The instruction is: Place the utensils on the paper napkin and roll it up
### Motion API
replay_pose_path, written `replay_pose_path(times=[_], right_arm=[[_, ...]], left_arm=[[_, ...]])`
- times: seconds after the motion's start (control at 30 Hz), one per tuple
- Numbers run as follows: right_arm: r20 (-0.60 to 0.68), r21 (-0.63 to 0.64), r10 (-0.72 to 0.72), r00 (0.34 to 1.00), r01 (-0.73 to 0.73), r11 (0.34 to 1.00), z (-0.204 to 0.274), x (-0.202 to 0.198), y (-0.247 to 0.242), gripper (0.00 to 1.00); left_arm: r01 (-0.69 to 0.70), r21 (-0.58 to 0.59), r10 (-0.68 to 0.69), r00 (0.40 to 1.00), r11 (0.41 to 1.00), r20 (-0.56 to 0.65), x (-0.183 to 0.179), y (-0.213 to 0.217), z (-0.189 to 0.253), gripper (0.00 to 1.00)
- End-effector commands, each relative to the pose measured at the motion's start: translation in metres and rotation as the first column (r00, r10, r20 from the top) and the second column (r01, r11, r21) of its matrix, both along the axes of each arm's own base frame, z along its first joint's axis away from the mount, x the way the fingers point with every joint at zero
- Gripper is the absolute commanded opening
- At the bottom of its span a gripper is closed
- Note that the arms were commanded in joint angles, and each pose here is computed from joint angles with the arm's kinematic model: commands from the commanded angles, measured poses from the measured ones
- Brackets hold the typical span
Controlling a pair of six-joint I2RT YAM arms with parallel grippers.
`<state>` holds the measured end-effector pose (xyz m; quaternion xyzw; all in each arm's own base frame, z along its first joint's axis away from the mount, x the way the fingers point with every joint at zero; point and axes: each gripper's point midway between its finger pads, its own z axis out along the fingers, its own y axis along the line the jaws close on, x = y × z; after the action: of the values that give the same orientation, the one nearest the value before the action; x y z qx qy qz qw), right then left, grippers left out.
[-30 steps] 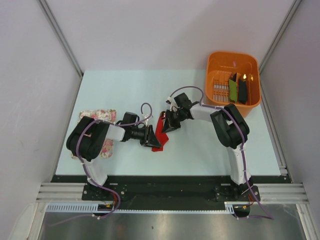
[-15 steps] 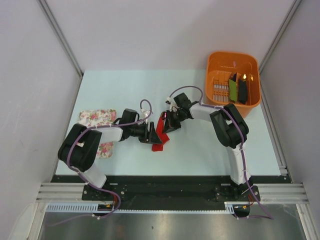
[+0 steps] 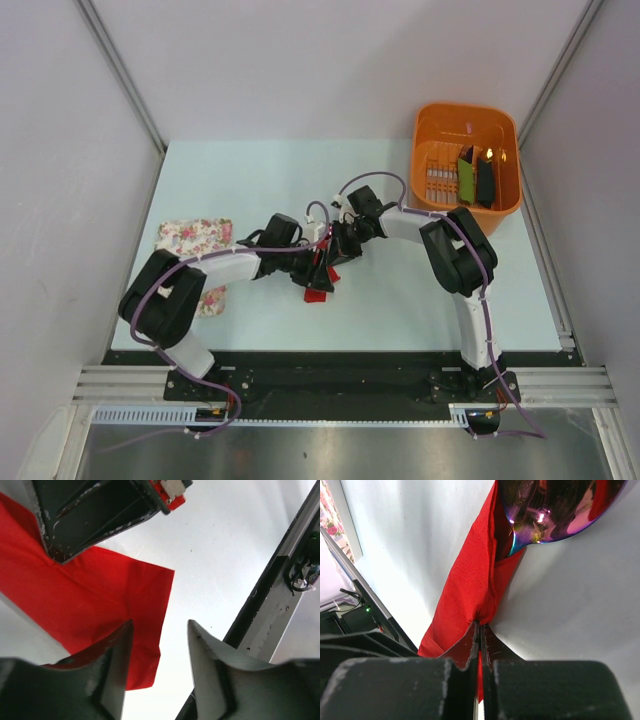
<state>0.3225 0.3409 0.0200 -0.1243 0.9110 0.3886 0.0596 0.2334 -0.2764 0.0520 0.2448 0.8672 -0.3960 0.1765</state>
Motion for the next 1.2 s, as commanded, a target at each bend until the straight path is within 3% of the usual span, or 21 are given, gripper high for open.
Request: replay_pose_path(times=[0.0, 0.17, 0.2, 0.3, 0.63, 0.8, 0.97, 1.1, 1.17], right_arm=[[0.027, -0.048, -0.012, 1.000, 0.013, 0.999, -0.015, 0.010, -0.005, 0.00], [0.024, -0.047, -0.011, 1.000, 0.012, 0.999, -0.014, 0.009, -0.004, 0.00], [0.024, -0.047, -0.012, 1.000, 0.014, 0.999, -0.014, 0.009, -0.005, 0.00], [0.024, -0.048, -0.013, 1.000, 0.014, 0.999, -0.015, 0.009, -0.004, 0.00], [0.021, -0.048, -0.013, 1.000, 0.014, 0.999, -0.014, 0.008, -0.002, 0.00], [0.019, -0.045, -0.016, 1.000, 0.017, 0.999, -0.013, 0.009, -0.001, 0.01], [0.025, -0.019, -0.020, 0.999, 0.020, 1.000, -0.001, 0.012, 0.001, 0.14], [0.017, 0.040, -0.041, 0.999, 0.040, 0.998, 0.018, 0.018, 0.002, 0.26], [0.021, 0.059, -0.048, 0.999, 0.047, 0.997, 0.028, 0.020, 0.003, 0.37]], left_arm=[[0.020, 0.030, -0.021, 0.999, 0.999, 0.038, 0.011, -0.010, 0.002, 0.43], [0.020, 0.025, -0.021, 0.999, 0.999, 0.033, 0.016, -0.018, 0.002, 0.20], [0.022, 0.017, -0.022, 0.999, 1.000, 0.028, 0.016, -0.020, 0.002, 0.10], [0.031, -0.032, -0.030, 0.999, 0.999, 0.009, 0.011, -0.025, 0.004, 0.00], [0.028, -0.115, -0.029, 1.000, 0.993, -0.007, 0.007, -0.035, 0.000, 0.00], [0.005, -0.093, -0.010, 0.999, 0.996, -0.052, 0.004, -0.027, -0.018, 0.00], [-0.043, -0.131, 0.020, 0.985, 0.990, -0.172, -0.006, -0.012, -0.039, 0.00], [-0.038, -0.240, -0.006, 0.983, 0.970, -0.183, -0.005, -0.014, -0.039, 0.00], [-0.051, -0.250, -0.006, 0.975, 0.967, -0.223, -0.007, -0.012, -0.045, 0.00]])
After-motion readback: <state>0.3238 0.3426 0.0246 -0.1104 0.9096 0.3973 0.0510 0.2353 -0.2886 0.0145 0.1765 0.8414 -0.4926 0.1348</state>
